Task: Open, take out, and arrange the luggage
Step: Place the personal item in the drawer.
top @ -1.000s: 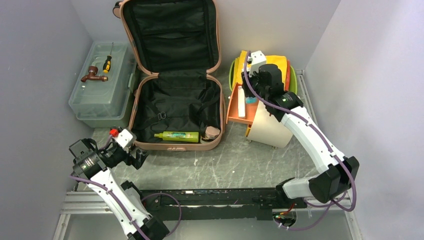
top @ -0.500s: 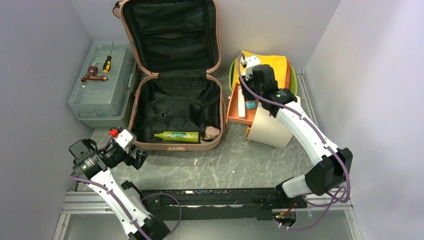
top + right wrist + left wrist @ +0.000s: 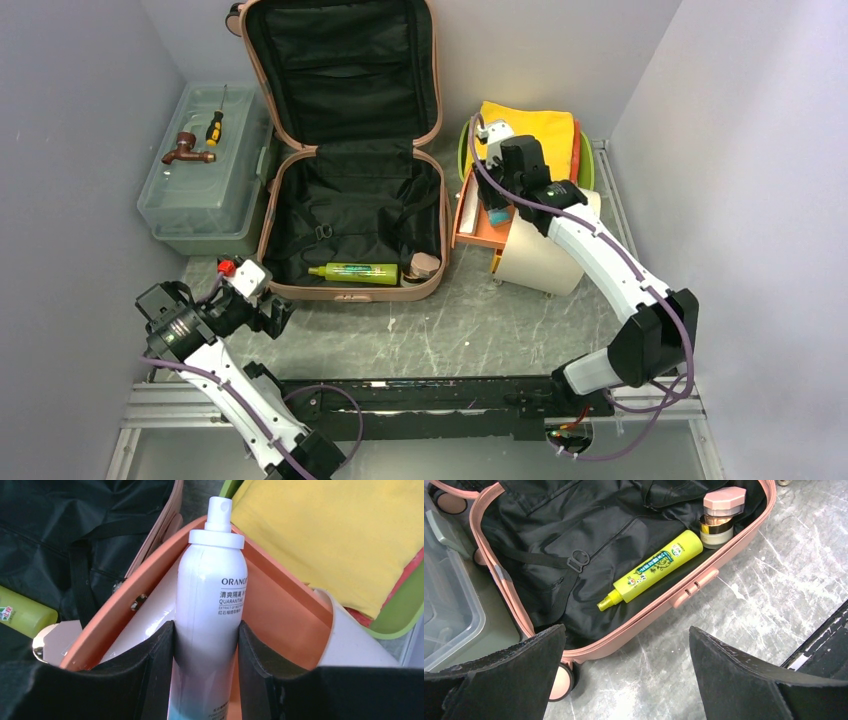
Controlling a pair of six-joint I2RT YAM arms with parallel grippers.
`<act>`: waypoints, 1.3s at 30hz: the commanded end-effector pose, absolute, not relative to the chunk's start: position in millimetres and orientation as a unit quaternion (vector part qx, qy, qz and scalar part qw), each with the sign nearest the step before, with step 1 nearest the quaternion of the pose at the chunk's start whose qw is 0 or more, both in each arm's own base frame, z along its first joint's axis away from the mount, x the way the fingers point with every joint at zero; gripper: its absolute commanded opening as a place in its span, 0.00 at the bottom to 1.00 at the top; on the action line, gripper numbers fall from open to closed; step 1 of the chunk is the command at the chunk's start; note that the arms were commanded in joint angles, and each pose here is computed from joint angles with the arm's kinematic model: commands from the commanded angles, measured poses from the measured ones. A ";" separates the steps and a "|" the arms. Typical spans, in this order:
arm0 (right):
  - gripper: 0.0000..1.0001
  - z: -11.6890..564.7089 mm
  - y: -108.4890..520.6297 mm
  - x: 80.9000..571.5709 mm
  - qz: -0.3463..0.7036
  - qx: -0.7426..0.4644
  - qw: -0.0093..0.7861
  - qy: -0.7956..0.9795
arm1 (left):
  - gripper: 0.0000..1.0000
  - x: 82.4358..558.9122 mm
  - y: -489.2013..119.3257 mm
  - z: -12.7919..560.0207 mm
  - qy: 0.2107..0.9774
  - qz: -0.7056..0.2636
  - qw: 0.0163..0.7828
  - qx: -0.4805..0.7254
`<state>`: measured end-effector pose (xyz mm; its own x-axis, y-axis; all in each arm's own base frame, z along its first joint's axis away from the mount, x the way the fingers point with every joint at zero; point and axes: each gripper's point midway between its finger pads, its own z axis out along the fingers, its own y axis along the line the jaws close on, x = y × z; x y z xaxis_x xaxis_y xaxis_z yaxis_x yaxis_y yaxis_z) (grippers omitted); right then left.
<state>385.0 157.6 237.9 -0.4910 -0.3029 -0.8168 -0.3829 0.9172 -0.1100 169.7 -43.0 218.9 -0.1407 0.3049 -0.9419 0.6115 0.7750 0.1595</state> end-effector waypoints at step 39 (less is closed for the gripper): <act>0.65 300.0 142.9 399.2 0.036 -0.178 0.498 0.848 | 0.99 163.5 -59.1 234.7 0.703 -0.128 0.615 0.332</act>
<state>390.5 148.0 257.7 -0.5174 -0.2790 -0.8090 -0.3704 0.9252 -0.0822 162.4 -50.2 218.3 -0.1265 0.3095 -0.9425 0.6149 0.7700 0.1703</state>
